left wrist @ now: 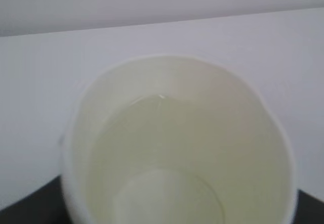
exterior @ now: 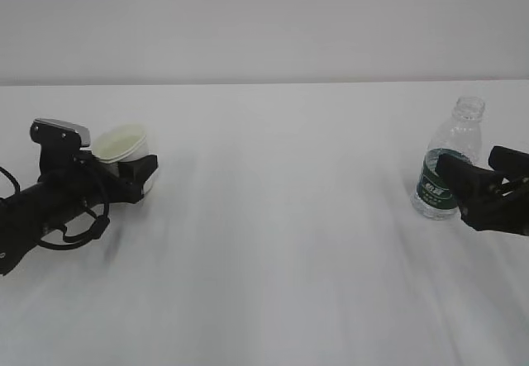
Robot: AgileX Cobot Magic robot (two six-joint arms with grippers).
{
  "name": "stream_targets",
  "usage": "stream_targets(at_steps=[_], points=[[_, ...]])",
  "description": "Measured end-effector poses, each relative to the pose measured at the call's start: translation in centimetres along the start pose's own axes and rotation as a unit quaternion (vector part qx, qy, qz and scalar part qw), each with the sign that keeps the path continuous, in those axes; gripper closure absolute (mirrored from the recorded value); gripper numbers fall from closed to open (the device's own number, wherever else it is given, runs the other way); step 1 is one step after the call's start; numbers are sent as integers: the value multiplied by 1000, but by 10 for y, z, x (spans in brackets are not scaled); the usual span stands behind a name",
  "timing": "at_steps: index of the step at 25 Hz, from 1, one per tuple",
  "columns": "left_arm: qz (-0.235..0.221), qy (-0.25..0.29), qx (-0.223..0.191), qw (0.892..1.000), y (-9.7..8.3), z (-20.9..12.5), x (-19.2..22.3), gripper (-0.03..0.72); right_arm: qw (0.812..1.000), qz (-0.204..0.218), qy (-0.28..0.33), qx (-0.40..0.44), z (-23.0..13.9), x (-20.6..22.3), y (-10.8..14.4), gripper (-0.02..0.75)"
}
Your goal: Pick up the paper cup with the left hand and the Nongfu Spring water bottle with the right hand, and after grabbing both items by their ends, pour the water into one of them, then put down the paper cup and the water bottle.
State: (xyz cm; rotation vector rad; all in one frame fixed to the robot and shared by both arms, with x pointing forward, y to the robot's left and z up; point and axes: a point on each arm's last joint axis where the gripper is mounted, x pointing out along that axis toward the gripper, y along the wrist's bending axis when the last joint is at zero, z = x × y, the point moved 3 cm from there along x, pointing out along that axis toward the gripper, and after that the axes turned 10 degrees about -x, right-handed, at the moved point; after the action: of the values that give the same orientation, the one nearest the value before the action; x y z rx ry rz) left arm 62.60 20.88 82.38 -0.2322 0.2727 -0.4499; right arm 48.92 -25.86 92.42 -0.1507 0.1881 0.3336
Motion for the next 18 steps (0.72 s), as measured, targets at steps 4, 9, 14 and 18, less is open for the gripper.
stream_targets(at_steps=[4,9,14,18], points=[[-10,9,5,1000,-2,-3,0,94,1000,0,0,0,0,0,0,145],[-14,11,7,1000,-3,-3,0,66,1000,0,0,0,0,0,0,145],[-22,15,10,1000,-5,-4,0,63,1000,0,0,0,0,0,0,146],[-20,24,7,999,-6,-9,-5,62,1000,0,0,0,0,0,0,145]])
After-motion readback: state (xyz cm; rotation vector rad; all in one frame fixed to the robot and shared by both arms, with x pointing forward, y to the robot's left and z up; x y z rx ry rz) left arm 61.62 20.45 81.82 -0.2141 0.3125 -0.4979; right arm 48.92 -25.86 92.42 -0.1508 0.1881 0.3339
